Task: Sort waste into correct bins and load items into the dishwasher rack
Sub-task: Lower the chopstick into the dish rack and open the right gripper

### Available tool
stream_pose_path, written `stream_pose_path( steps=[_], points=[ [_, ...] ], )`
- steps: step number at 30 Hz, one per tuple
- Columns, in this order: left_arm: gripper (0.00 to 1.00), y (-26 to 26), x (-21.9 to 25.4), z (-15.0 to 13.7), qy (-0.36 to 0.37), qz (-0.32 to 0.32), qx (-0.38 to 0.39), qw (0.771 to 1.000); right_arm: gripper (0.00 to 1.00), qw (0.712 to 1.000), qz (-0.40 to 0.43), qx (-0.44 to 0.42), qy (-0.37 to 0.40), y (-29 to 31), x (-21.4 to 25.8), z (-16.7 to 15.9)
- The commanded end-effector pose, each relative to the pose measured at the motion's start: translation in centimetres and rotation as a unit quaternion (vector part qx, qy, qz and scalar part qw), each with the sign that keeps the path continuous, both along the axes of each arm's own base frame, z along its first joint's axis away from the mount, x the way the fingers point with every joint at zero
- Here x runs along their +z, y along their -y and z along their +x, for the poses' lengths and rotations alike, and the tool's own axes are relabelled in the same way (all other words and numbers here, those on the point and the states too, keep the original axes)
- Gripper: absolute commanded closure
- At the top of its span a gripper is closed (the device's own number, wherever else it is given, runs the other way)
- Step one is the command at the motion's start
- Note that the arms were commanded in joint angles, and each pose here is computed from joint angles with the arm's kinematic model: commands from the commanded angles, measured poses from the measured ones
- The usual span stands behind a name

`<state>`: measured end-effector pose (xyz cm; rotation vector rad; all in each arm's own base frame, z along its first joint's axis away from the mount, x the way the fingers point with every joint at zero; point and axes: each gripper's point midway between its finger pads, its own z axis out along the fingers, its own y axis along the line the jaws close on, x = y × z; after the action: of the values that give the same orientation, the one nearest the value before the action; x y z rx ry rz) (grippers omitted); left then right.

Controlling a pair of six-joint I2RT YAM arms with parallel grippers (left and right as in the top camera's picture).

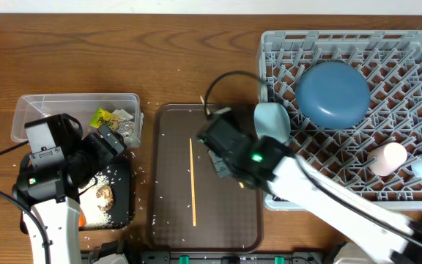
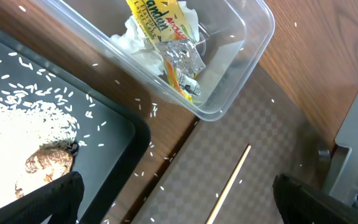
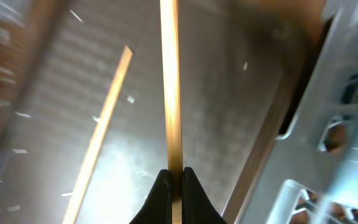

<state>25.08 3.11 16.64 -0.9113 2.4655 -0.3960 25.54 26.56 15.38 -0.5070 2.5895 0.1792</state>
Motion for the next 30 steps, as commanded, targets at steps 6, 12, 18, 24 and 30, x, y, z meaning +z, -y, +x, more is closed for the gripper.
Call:
stream_pose_path(
  steps=[6, 12, 18, 24, 30],
  points=[
    [0.02, -0.4, 1.0, 0.3, 0.013, 0.014, -0.001, 1.0, 0.99, 0.987, 0.049, -0.148, 0.036, 7.8, 5.4, 2.5],
    [0.02, -0.4, 1.0, 0.3, 0.013, 0.014, -0.001, 1.0, 0.99, 0.971, 0.026, -0.238, 0.016, 14.2, 4.5, 4.7],
    [0.02, -0.4, 1.0, 0.3, 0.013, 0.015, -0.001, 1.0, 0.99, 0.966, 0.028, -0.258, 0.003, 16.4, 4.2, 5.5],
    [0.02, -0.4, 1.0, 0.3, 0.013, 0.015, -0.001, 1.0, 0.99, 0.959, -0.018, -0.28, -0.046, 18.2, 1.3, 5.2],
    [0.02, -0.4, 1.0, 0.3, 0.013, 0.015, -0.001, 1.0, 0.99, 0.965, -0.086, -0.226, -0.1, 18.2, -2.7, 5.3]
  ],
)
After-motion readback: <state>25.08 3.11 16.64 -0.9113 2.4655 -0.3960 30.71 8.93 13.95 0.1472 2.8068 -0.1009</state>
